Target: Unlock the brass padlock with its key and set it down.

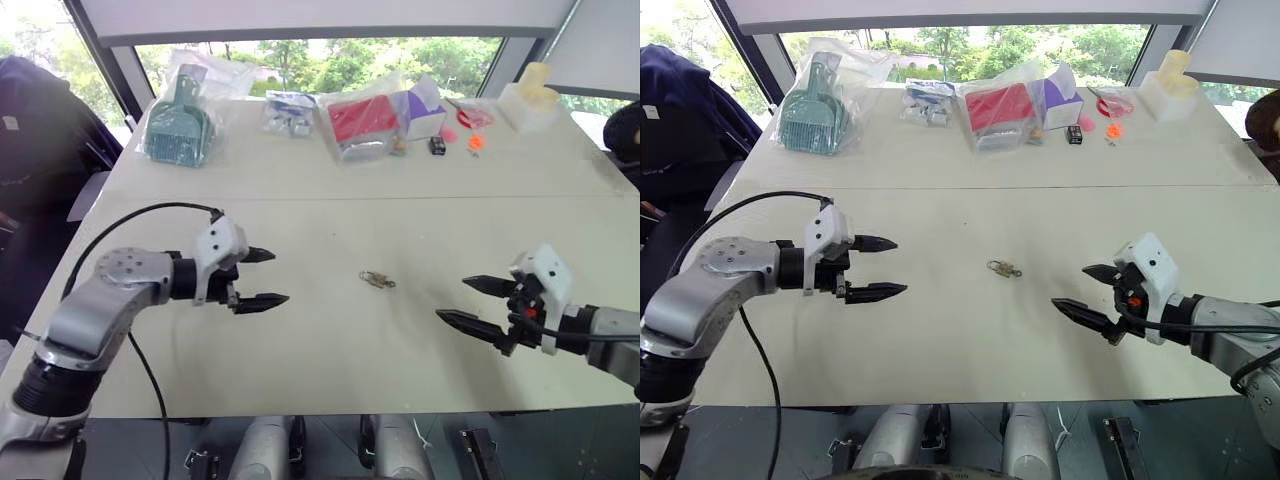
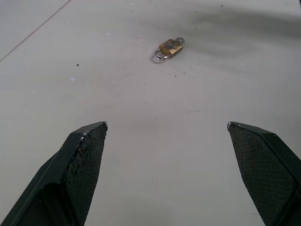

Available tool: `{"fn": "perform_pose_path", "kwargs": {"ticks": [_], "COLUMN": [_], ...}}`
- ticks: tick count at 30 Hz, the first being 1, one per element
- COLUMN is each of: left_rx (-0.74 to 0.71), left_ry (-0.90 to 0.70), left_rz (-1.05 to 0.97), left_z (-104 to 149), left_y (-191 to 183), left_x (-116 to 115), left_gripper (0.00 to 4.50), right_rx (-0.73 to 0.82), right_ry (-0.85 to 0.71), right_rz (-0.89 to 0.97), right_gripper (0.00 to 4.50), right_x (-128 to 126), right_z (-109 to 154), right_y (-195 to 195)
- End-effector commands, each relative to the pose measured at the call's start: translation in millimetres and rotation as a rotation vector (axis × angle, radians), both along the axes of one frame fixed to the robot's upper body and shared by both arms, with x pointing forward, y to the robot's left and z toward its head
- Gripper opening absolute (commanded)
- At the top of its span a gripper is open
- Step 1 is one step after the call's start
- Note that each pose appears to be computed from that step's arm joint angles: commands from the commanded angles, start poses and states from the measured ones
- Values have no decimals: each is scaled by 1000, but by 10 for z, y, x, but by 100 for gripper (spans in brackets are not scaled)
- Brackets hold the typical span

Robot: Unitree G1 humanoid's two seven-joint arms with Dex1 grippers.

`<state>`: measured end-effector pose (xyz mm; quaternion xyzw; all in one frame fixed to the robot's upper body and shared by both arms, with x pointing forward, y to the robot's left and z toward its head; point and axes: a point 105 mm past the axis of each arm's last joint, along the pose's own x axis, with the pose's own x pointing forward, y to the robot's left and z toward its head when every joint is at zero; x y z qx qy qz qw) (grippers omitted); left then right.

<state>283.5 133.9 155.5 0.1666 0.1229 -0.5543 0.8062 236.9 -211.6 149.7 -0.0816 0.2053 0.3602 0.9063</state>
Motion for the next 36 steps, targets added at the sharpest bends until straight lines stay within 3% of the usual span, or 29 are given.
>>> {"fn": "perform_pose_path", "kwargs": {"ticks": [1, 16, 20, 24, 29, 33, 36], "left_rx": [-7, 13, 28, 69, 107, 173, 233], "left_ry": [-41, -96, -125, -194, -229, -211, -192], "left_rz": [-40, -22, -61, -121, -301, -499, -562], "left_z": [82, 13, 56, 120, 137, 39, -77], "left_y": [-32, -109, -136, -263, -744, -1241, -1412], "left_x": [-1, 172, 285, 544, 809, 811, 815], "left_gripper": [427, 427, 427, 427, 427, 427, 427], "right_rx": [-3, 14, 17, 25, 41, 53, 54], "right_ry": [-28, -25, -30, -67, -63, -69, -86], "right_rz": [8, 14, 17, -46, -94, -156, -209], "right_gripper": [447, 447, 447, 447, 447, 447, 447], "right_x": [-4, 7, 40, 150, 179, 114, 84], "right_z": [49, -3, 3, 8, -102, -143, -155], "right_y": [25, 137, 160, 127, 165, 132, 100]}}
